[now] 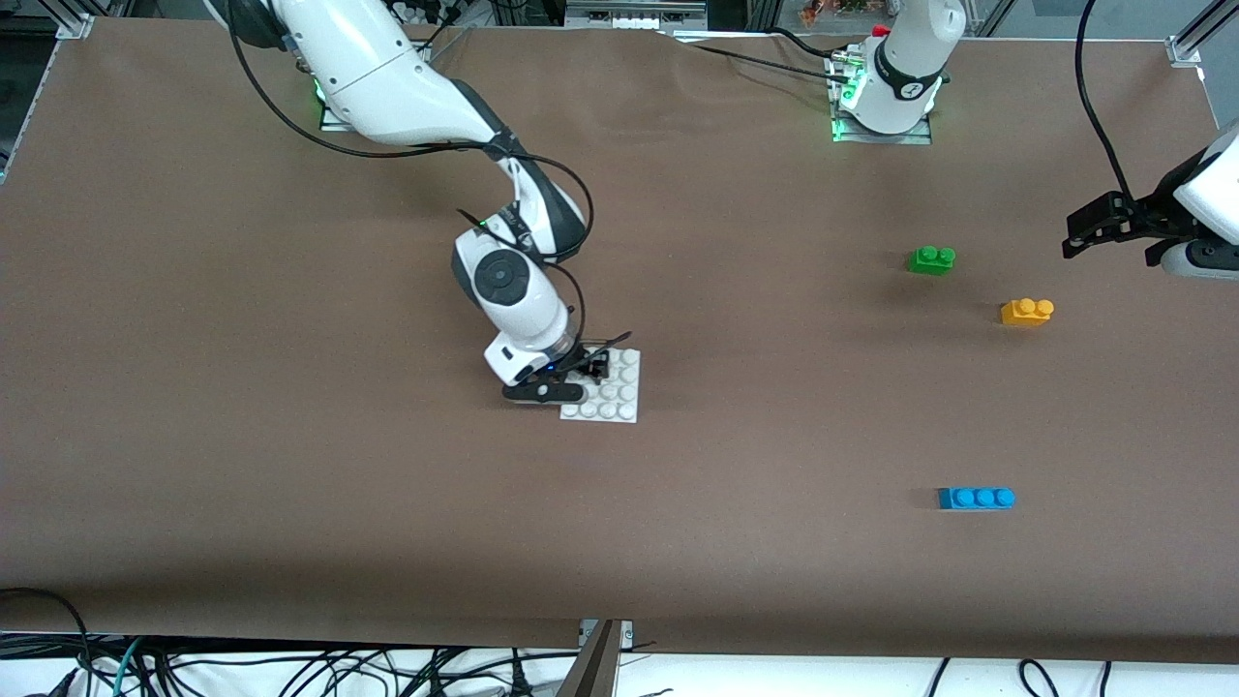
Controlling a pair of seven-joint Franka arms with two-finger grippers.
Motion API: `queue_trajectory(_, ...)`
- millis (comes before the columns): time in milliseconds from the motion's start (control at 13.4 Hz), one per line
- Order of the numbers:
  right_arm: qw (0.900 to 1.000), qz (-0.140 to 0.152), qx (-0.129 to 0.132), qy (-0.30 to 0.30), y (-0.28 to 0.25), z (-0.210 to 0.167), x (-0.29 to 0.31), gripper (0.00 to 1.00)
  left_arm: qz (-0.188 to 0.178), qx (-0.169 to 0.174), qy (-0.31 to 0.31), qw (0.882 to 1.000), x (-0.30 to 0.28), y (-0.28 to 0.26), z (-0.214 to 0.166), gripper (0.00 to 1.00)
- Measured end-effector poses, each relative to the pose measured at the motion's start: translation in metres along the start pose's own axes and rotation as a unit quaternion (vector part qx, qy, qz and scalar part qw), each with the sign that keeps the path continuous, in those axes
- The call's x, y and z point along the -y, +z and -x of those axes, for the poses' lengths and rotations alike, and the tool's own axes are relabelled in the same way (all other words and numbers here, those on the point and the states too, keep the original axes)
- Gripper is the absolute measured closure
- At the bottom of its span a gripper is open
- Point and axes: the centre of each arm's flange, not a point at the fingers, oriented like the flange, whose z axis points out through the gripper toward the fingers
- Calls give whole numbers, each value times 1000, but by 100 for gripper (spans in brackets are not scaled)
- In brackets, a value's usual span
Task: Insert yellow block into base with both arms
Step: 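Push the white base plate with the right gripper toward the table middle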
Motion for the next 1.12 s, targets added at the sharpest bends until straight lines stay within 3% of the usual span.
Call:
queue_trajectory(374,1000,-20,-11,7,16,29,46,34,0,0,0,1000,0,0,0,0)
queue_trajectory(748,999,-26,-23,1,20,23,52,34,0,0,0,1000,0,0,0,0)
queue_trajectory(1121,993,-16,-43,-110,20,28,62,34,0,0,0,1000,0,0,0,0)
